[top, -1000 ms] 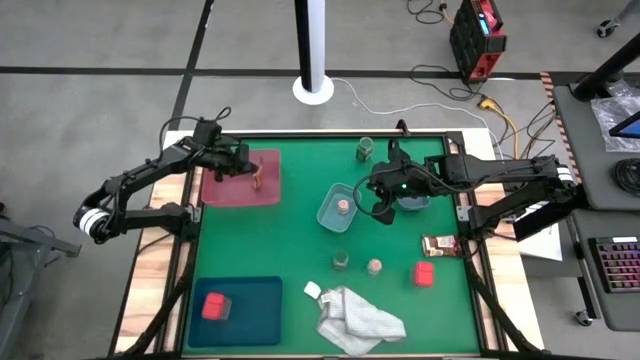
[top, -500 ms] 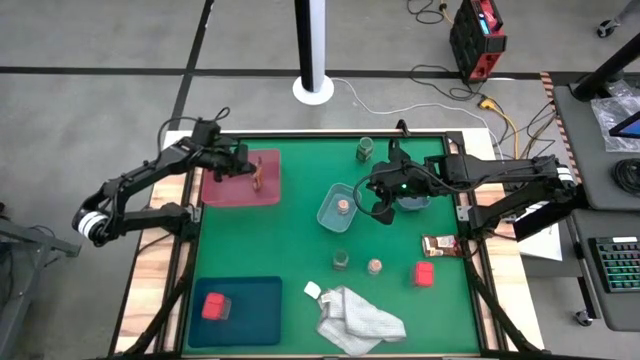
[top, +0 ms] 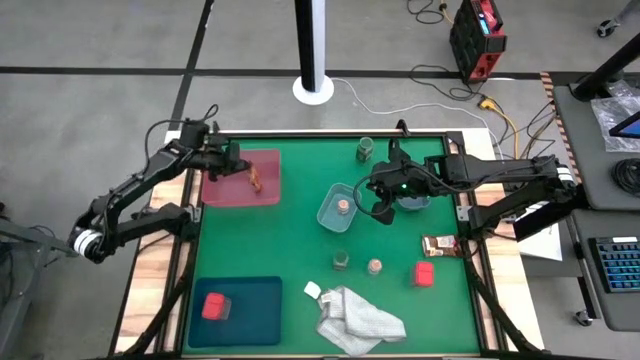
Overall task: Sort spices by type
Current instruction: Put the left orange seasoning pack into the red bin, then put the top middle green seasoning bottle into the blue bin
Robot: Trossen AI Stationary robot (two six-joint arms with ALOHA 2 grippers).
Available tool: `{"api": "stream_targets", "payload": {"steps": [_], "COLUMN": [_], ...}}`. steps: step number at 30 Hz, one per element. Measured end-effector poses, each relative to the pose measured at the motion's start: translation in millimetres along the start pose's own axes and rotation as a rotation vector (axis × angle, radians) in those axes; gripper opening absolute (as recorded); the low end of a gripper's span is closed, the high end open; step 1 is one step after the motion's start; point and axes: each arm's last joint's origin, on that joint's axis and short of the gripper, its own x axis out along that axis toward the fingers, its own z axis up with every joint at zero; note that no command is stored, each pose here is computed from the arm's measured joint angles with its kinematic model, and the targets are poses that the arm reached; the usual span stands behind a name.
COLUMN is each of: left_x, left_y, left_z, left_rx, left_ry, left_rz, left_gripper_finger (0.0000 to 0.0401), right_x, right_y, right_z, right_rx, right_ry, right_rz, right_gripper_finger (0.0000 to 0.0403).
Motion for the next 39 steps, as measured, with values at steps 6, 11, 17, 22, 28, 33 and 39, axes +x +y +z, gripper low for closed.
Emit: {"api": "stream_targets", "payload": {"steps": [6,11,17,22,28,33,39], "left_x": [-24.7,-55.8,-101.1,-142.1,-176.0,-189.7,-190.2], "left_y": [-25.0,-55.4,-105.7,-150.5,-175.2,-174.5,-162.9], "left_z": [-0.1,3.9,6.7,-1.7,-18.5,-32.3,-42.2], "left_rx": [0.047,0.153,0.299,0.469,0.551,0.574,0.574], "left_ry": [-0.070,-0.174,-0.277,-0.396,-0.516,-0.555,-0.557], "left_rz": [-0.008,0.122,0.136,0.021,-0.038,-0.075,-0.075], "left_gripper_finger": [0.0078,0.0078,0.0078,0.0078,0.0078,0.0078,0.0078], "right_x": [-6.4,-11.9,-8.0,11.9,52.5,89.8,128.6], "right_y": [-4.4,-19.5,-47.3,-87.1,-139.4,-173.6,-190.1], "right_z": [7.5,18.3,22.9,24.3,37.7,41.7,45.0], "right_rx": [0.033,0.083,0.205,0.365,0.470,0.563,0.638], "right_ry": [-0.026,-0.064,-0.066,-0.021,0.087,0.260,0.387], "right_rz": [-0.004,-0.037,-0.108,-0.194,-0.158,-0.182,-0.205], "right_gripper_finger": [0.0012,0.0012,0.0012,0.0015,0.0060,0.0139,0.0230]}}
